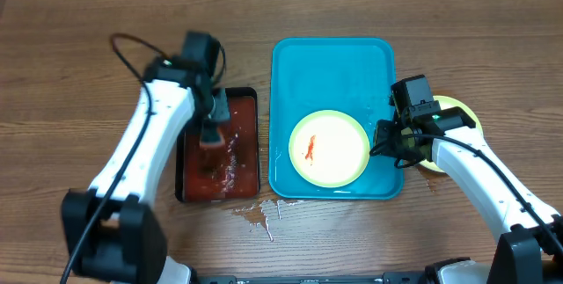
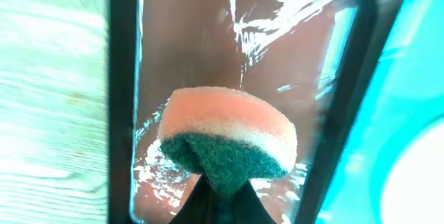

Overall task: Clean dirty plates on tray and stack at the side
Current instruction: 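Grasp the sponge in the black tray with the left gripper and lift it, then scrub the yellow plate with the sponge while right gripper holds its rim, then return the sponge to the black tray with the left gripper, then lift the yellow plate with the right gripper and tilt it over the black tray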

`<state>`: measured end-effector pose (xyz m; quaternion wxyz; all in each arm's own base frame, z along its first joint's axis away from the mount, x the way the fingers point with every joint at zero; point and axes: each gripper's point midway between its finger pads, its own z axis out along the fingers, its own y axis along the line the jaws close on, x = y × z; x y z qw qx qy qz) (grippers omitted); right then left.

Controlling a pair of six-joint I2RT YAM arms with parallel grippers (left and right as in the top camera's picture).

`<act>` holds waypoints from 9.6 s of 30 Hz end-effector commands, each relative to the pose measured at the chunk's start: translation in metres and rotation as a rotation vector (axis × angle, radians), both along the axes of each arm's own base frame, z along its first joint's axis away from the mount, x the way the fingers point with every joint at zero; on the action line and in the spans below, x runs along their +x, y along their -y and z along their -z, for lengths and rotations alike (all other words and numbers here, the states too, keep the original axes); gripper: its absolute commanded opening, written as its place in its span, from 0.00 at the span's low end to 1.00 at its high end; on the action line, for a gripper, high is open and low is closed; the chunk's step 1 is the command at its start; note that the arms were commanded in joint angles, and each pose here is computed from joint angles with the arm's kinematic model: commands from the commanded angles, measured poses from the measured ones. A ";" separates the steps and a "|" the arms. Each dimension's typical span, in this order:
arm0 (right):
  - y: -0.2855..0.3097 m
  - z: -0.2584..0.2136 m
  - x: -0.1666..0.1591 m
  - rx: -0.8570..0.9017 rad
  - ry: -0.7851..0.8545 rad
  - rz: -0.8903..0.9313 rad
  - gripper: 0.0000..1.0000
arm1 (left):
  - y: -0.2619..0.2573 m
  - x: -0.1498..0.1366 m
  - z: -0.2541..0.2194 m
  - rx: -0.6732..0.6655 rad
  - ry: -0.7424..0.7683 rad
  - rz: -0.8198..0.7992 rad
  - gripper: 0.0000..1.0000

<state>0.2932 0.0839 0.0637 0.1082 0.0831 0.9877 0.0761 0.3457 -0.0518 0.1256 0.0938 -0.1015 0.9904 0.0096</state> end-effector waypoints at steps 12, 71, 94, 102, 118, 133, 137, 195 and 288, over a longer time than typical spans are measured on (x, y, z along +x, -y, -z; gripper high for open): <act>-0.038 0.057 -0.009 0.076 -0.003 -0.152 0.32 | 0.030 0.014 -0.082 -0.070 0.180 0.110 0.04; -0.052 0.070 -0.011 0.051 -0.006 -0.200 0.07 | 0.244 -0.046 0.119 -0.439 -0.345 0.381 0.04; -0.052 0.070 -0.011 0.051 -0.006 -0.200 0.07 | 0.103 -0.013 0.119 0.268 -0.256 0.199 0.04; -0.052 0.070 -0.011 0.051 -0.006 -0.200 0.07 | 0.192 -0.008 0.119 -0.227 -0.263 0.333 0.04; -0.051 0.071 -0.013 0.048 -0.017 -0.200 0.07 | 0.247 -0.055 0.117 -0.323 -0.342 0.384 0.04; -0.050 0.071 -0.014 0.047 -0.022 -0.200 0.06 | 0.125 -0.030 0.117 0.309 -0.253 0.252 0.04; -0.050 0.071 -0.014 0.047 -0.022 -0.200 0.05 | 0.111 -0.020 0.111 0.394 -0.210 0.244 0.04; -0.050 0.071 -0.015 0.052 -0.027 -0.186 0.05 | 0.133 -0.016 0.096 0.281 -0.212 0.246 0.04; -0.220 -0.181 -0.007 -0.731 0.930 -0.411 0.04 | -0.055 -0.034 -0.134 -0.098 0.221 -0.236 1.00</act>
